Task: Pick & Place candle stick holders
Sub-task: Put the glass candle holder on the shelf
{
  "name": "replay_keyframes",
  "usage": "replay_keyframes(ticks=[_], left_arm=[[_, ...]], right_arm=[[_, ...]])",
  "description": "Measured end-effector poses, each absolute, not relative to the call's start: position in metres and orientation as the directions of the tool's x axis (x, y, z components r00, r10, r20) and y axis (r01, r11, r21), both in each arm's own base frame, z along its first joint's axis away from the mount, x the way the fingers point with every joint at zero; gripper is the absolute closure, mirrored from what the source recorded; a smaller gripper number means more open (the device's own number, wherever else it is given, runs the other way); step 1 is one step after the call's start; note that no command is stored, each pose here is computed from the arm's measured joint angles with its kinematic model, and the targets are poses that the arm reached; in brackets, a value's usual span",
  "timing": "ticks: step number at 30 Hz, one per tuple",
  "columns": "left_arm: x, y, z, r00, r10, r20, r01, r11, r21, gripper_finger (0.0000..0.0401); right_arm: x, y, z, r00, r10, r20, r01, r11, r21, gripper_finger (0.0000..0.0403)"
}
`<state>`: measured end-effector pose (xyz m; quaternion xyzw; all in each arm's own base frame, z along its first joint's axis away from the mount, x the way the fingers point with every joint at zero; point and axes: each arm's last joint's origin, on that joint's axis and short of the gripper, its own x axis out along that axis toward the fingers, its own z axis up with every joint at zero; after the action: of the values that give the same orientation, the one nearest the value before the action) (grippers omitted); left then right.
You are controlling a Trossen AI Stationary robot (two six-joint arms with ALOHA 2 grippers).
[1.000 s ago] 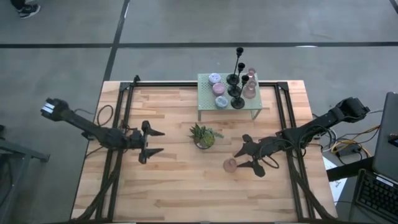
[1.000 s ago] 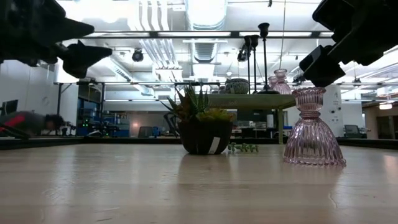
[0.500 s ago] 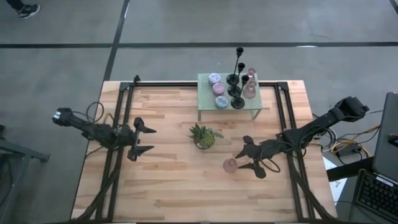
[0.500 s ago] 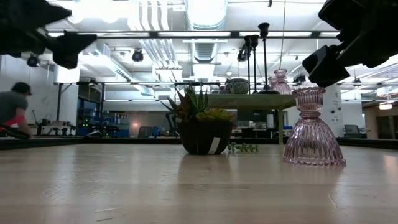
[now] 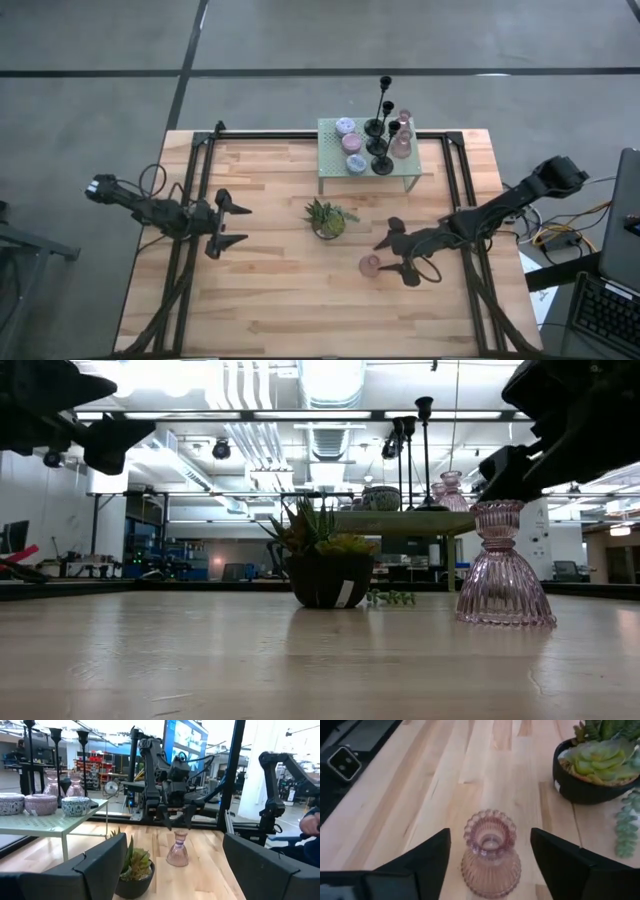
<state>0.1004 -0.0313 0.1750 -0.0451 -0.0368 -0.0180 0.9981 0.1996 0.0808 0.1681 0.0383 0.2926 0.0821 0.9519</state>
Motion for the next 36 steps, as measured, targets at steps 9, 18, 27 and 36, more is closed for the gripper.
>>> replay_keyframes(ticks=[9,18,27,36], left_arm=[[0.101,-0.031,0.173,0.998,-0.033,0.057,0.038,0.996,-0.082,0.0066],[0.101,-0.032,0.174,0.998,-0.033,0.053,0.037,0.996,-0.08,0.0066],[0.101,-0.032,0.172,0.999,-0.033,0.04,0.036,0.997,-0.075,0.0066],[0.101,-0.032,0.173,0.999,-0.033,0.04,0.036,0.996,-0.076,0.0066]], right_arm=[[0.214,0.087,0.161,0.794,0.158,-0.587,-0.133,0.987,0.085,0.0065],[0.225,0.091,0.156,0.775,0.134,-0.618,-0.148,0.989,0.028,0.009],[0.221,0.089,0.162,0.777,0.135,-0.615,-0.154,0.988,0.022,0.0183],[0.215,0.087,0.176,0.801,0.154,-0.579,-0.169,0.985,0.028,0.0279]])
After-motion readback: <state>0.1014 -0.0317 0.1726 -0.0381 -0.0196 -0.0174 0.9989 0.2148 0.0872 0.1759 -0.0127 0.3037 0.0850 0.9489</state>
